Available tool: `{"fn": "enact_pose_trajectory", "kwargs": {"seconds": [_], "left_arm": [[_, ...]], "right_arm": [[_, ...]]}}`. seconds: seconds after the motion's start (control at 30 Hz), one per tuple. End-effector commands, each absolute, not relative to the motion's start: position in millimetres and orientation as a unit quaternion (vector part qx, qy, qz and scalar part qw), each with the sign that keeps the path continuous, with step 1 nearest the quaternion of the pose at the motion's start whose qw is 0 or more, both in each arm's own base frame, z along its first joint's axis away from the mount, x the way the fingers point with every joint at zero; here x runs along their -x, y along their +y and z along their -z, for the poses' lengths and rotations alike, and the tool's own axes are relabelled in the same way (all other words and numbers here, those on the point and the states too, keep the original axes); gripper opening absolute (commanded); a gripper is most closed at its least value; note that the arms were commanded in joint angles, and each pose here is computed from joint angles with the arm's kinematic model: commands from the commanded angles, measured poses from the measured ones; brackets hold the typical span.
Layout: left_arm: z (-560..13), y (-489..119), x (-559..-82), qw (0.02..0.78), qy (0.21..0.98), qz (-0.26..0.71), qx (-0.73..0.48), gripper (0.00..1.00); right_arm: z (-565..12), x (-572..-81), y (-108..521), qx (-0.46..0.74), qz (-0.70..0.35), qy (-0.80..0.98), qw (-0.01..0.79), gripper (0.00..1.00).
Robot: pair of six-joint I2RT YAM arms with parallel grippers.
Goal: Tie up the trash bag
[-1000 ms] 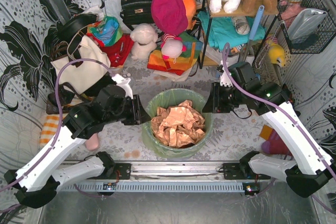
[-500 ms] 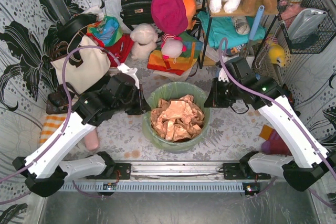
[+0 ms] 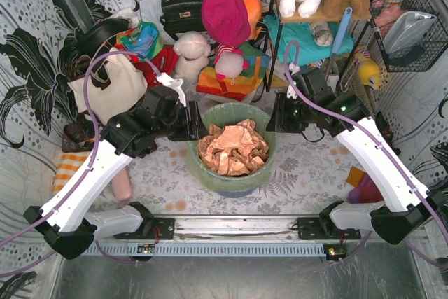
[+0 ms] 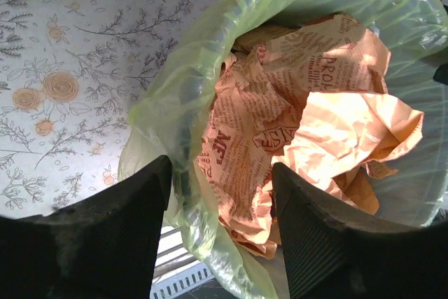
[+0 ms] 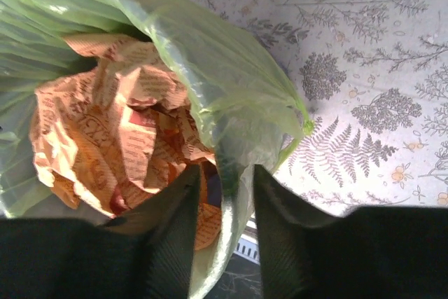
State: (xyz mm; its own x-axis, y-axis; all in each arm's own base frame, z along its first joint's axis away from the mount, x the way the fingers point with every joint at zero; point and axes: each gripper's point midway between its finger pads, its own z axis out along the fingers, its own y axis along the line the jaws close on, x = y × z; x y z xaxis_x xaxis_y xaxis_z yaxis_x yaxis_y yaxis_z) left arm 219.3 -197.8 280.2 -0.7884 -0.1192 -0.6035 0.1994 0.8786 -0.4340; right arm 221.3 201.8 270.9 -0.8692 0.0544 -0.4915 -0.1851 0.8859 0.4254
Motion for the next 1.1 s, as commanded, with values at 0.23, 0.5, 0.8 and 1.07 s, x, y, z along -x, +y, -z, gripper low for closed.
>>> {"fn": "enact_pose_trajectory", "kwargs": {"seconds": [0.23,0.5,0.8,1.07], "left_arm": [[-299,-134,-215,0.413,0.879,0.199,0.129,0.70],[-223,-108,-188,0.412,0.847,0.231,0.243,0.71],[-127,-141,-185,0.353,0.858,0.288,0.236,0.71],[-87,-178,-185,0.318,0.838,0.388,0.216,0.72]], "right_arm": [[-318,-230,161,-0.035,-0.194,0.910,0.365,0.62],[-286,-225,132,-0.081,-0.150,0.905,0.389,0.62],[-236,-212,116,-0.116,-0.138,0.905,0.386,0.60],[-221,-201,112,-0.140,-0.158,0.897,0.389,0.59]]}}
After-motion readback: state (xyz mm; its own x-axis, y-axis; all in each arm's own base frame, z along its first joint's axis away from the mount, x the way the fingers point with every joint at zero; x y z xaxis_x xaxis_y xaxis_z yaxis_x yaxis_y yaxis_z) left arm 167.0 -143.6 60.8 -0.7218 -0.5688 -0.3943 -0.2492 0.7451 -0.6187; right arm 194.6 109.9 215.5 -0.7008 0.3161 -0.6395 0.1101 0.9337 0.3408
